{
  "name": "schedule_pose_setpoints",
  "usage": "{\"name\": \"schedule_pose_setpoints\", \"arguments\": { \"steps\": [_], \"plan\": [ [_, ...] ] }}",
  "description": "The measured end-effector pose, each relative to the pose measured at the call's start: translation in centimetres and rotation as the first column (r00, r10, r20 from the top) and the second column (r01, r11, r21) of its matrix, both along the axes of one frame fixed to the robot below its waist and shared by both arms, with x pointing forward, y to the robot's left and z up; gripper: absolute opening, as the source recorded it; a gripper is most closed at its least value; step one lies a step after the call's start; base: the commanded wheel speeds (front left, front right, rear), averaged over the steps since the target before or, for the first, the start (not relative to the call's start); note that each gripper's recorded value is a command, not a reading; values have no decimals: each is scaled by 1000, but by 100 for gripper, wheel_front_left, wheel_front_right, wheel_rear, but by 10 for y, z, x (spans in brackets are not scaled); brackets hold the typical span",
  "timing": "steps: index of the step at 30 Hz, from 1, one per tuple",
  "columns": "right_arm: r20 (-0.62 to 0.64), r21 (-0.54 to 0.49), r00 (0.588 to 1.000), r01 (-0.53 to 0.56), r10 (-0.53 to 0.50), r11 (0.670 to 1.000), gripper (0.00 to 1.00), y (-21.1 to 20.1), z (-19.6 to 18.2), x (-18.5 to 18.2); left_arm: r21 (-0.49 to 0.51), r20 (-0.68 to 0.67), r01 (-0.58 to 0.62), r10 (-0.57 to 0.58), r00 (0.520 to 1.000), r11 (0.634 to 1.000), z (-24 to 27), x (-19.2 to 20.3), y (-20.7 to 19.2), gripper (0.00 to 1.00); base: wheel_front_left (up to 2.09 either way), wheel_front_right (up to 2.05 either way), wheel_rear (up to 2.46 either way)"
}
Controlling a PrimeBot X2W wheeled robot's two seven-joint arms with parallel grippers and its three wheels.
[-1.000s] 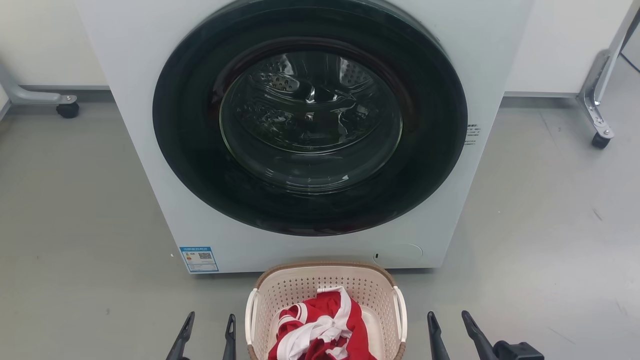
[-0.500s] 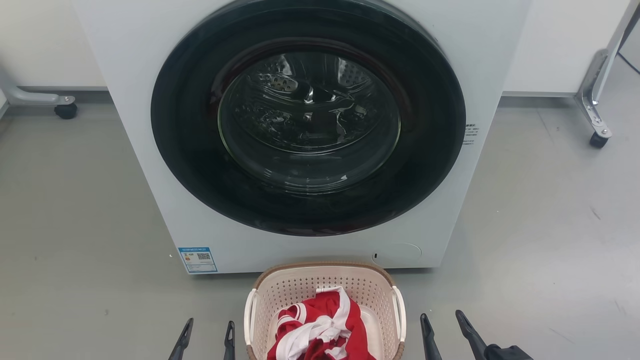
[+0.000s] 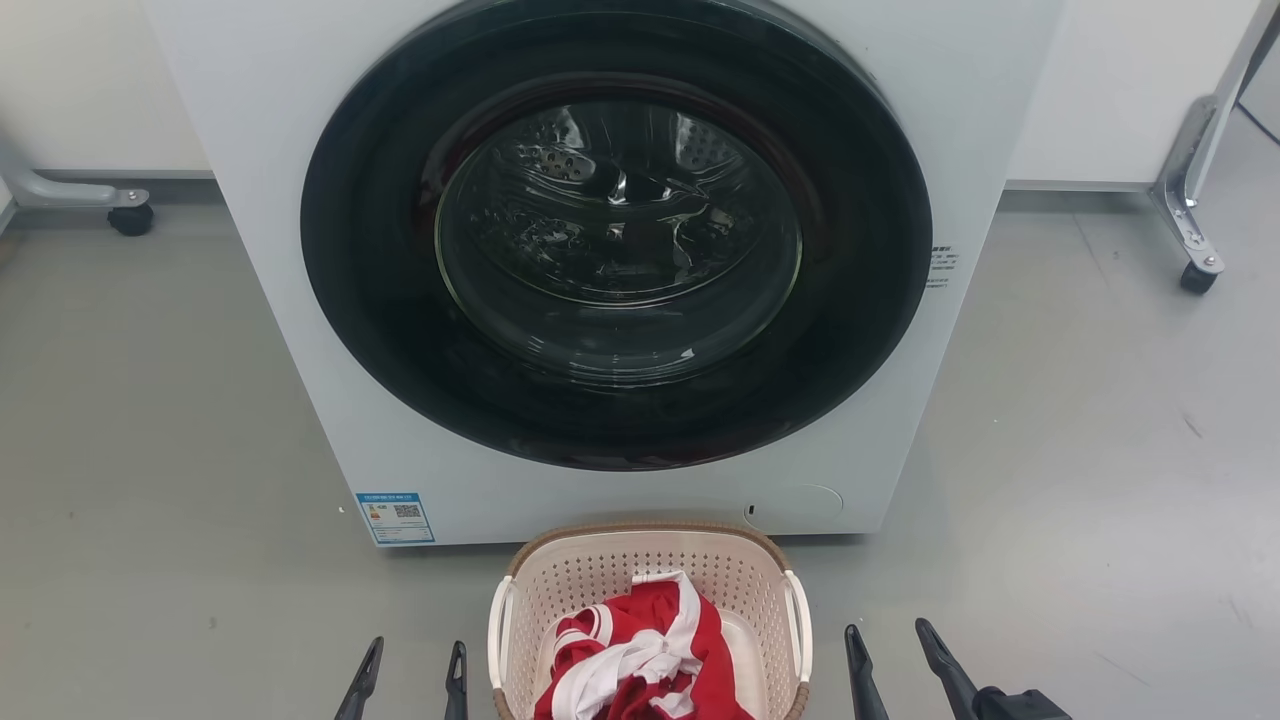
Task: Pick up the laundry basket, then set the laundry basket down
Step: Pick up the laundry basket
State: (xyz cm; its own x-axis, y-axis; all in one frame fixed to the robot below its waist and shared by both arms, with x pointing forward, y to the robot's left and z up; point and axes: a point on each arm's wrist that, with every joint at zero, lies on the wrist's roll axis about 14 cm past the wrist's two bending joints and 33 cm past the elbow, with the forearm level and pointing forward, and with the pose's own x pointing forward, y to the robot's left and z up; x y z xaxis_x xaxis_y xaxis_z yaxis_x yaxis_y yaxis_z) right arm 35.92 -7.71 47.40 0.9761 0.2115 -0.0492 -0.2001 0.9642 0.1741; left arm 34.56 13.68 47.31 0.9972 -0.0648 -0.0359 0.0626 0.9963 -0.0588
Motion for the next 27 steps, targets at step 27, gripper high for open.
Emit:
{"name": "schedule_pose_setpoints", "arguments": {
  "steps": [27],
  "plan": [
    [-54, 5, 998, 11, -10, 1000, 100, -3, -19, 12, -9, -56, -19, 18, 998, 1000, -18, 11, 4, 100, 0, 0, 0]
  ]
}}
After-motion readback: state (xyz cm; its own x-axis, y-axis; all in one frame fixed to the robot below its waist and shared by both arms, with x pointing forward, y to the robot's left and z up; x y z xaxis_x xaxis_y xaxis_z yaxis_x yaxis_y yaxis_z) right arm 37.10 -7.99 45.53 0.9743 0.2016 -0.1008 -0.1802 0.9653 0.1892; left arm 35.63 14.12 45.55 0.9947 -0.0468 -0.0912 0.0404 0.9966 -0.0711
